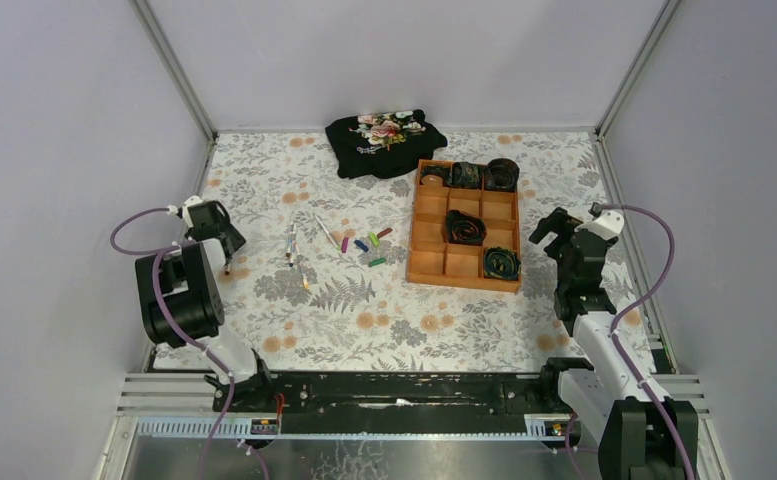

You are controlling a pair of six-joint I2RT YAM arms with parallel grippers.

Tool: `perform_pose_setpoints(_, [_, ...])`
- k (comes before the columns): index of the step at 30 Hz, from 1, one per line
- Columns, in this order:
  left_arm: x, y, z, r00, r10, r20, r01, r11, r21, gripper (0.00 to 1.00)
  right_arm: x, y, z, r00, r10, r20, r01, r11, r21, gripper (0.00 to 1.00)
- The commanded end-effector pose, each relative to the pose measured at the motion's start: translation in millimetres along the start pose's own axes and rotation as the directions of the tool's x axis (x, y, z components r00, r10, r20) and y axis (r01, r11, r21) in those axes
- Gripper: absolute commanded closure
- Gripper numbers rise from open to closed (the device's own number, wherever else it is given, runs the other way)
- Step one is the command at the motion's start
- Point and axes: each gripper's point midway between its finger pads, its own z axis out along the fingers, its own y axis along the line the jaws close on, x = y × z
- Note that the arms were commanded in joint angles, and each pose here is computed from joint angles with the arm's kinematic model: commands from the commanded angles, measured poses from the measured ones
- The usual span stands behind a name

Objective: Insert the pens into the pen caps

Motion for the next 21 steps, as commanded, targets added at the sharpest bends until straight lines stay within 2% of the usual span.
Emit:
perform_pose_setpoints(1, [-3.2, -1.8, 8.4, 0.999, 0.013, -0.031, -0.012, 1.000, 0.024, 0.51, -11.4, 10.1, 3.2, 1.000, -0.002, 0.019, 0.002, 1.000, -0.030, 0.02])
perform_pose_setpoints(7, [3.5, 0.2, 12.5, 0.998, 0.015, -0.067, -0.013, 1.000, 0.025, 0.73, -7.0, 8.8, 5.5, 1.000, 0.004, 0.004, -0.004, 1.000, -0.020, 0.02])
perform_pose_setpoints(13, [5.7, -1.5, 8.4, 0.997, 0.017, -0.070, -0.014, 0.999, 0.041, 1.00, -4.7, 9.7, 4.5, 1.000, 0.006, -0.012, -0.007, 1.000, -0.025, 0.02])
perform_pose_setpoints(16, [9.2, -16.0, 0.2, 0.998, 0.016, -0.066, -0.009, 0.995, 0.099, 1.00, -3.5, 18.3, 3.8, 0.999, 0.008, -0.031, -0.010, 0.998, -0.068, 0.02])
perform_pose_setpoints(21, [12.5, -69.0, -26.8, 0.992, 0.122, -0.008, -0.118, 0.972, 0.203, 1.00, 2.6, 46.7, 0.9, 0.992, -0.021, -0.126, -0.005, 0.979, -0.203, 0.03])
